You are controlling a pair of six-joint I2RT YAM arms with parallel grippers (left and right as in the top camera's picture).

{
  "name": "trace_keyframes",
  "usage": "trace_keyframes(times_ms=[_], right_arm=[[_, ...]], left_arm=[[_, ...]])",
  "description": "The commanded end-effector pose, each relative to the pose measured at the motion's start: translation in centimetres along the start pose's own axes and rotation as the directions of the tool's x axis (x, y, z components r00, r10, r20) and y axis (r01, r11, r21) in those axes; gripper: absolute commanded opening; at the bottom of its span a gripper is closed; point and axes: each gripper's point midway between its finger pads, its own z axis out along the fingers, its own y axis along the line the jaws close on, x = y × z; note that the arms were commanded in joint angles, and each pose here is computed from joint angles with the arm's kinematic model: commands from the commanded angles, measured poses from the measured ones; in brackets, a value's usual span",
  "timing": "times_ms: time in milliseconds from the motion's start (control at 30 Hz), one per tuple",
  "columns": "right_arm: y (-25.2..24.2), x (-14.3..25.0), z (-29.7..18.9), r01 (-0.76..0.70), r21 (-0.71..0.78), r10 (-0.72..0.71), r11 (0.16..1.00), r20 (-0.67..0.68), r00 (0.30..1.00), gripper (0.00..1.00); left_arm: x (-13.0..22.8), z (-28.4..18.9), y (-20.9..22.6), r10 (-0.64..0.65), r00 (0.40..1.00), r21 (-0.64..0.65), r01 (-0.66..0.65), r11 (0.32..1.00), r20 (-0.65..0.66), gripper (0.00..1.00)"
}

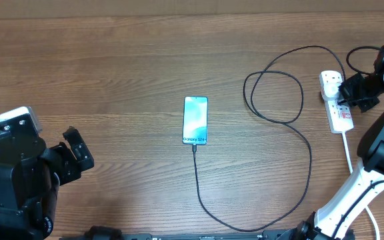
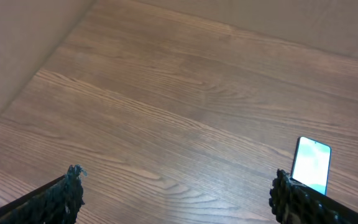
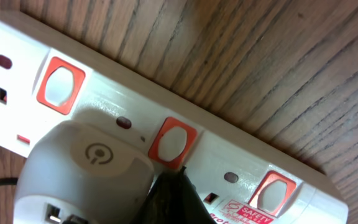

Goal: Plug charger to phone and switch on socket

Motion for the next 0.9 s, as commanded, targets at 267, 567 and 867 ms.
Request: trace_keyframes(times_ms=[267, 567, 867], right_arm=[[-1.1, -2.5, -2.4, 0.004, -0.022, -0.003, 1.0, 0.031, 1.0, 0.04], [-0.5, -2.3, -2.0, 0.009, -0.052, -0.009, 0.999, 0.011, 1.0, 0.04], [1.1, -1.3, -0.2, 0.033, -0.074, -0.035, 0.997, -0.032, 0.999, 0.04]], left_arm=[[0.3, 0.1, -0.5, -0.015, 1.0, 0.024, 0.015, 1.0, -0.013, 1.0], [0.3, -0.2, -0.4, -0.018, 1.0, 0.027, 0.018, 0.999, -0.007, 1.0], [0.3, -0.2, -0.4, -0.018, 1.0, 0.027, 0.018, 0.999, -0.007, 1.0]])
